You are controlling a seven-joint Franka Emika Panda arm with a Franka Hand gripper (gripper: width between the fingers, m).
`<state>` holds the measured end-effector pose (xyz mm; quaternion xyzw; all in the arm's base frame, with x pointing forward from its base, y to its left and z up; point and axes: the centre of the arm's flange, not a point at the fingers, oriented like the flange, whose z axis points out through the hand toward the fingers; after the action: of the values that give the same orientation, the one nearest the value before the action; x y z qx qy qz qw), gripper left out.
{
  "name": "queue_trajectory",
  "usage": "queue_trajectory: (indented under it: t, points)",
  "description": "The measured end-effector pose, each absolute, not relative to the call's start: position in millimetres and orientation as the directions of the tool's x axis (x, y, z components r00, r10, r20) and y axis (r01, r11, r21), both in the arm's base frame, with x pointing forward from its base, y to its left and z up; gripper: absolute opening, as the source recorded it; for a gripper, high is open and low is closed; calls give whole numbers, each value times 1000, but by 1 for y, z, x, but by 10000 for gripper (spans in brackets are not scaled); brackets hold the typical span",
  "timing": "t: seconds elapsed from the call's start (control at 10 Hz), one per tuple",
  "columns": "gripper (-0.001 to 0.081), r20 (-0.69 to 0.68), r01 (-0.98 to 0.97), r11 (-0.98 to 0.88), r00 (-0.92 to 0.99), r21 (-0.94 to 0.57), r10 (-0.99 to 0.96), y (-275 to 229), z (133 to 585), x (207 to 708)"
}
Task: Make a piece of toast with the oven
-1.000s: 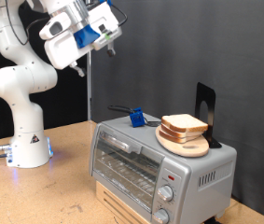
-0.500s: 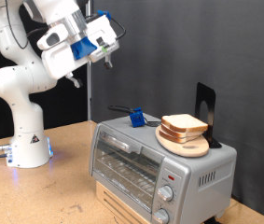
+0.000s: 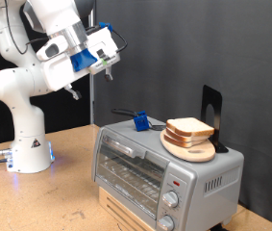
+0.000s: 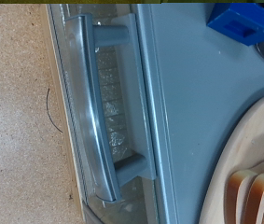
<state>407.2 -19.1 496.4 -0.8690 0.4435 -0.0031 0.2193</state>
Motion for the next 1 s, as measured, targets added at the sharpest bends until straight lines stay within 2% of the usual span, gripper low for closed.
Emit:
queue_trajectory:
  t: [0.2,0.7,1.0]
  points:
    - [682,-163,-766,-525,611,-372,-775,-19,486,407]
    - [682,-96,-771,-559,609,-306,-787,-8,419,414]
    - [682,-73,-773,-560,603,-298,-794,-5,395,417]
